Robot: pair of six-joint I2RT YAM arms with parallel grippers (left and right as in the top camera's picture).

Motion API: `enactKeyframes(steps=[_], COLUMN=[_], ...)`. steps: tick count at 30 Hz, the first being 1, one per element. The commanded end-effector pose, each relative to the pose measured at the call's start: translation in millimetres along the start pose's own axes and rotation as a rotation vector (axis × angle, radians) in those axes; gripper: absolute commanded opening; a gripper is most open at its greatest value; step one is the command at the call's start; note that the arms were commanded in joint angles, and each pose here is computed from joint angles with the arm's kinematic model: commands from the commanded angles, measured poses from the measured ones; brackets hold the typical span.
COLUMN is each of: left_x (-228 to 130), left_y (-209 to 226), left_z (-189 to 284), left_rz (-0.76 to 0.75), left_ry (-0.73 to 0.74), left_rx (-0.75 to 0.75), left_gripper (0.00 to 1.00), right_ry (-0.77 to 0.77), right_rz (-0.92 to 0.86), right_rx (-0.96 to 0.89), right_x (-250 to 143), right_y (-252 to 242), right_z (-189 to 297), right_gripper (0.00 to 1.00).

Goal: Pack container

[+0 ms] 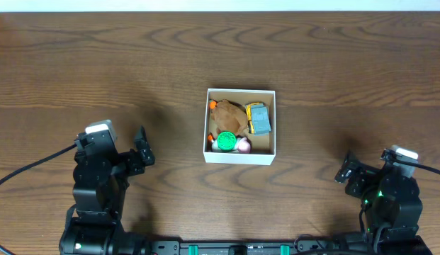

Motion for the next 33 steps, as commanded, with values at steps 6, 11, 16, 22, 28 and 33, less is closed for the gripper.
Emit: enactKeyframes(steps=[6,11,16,22,28,33], left_x=[-21.7,-35.2,-50.1,-63.6,-65.4,-65.4], left_y=[3.1,6.0,9.3,12.5,13.0,13.1], left_z=[-0.6,1.4,4.8,9.0,9.6,9.6], left_rz=[-0.005,-0.015,-0.027,-0.038,-0.040,-0.039], left_ry=[0.107,0.177,0.254,0.327,0.337,0.337], left_rx=[0.016,0.029,0.045,0.059,0.061,0.061], left_gripper=[0.98,0.98,0.98,0.98,0.98,0.98], right_ry=[0.062,0.098,0.121,0.083,-0.219,-0.448], right_rz=[0.008,0.019,0.027,0.046,0.205,0.205], right_rx=[-0.008,-0.024,-0.034,0.006,0.228,0.292], right_x=[-13.4,-20.5,-25.0,-22.7,-12.7,-4.6], right_y=[-2.8,-6.1,-8.2,-5.7,14.0,22.7], right_z=[-0.4,0.3,0.8,4.5,5.3,-14.3], right_gripper=[0.99,0.99,0.99,0.99,0.99,0.99])
Point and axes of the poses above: each gripper's point midway between its finger pads, its own z axis back along the fingers, its own y axis along the line the jaws close on, x = y × z, the point moved 5 cm from there along z, back along the fingers, and after that the axes turned 4 degrees about -z, right-handed, at the moved point
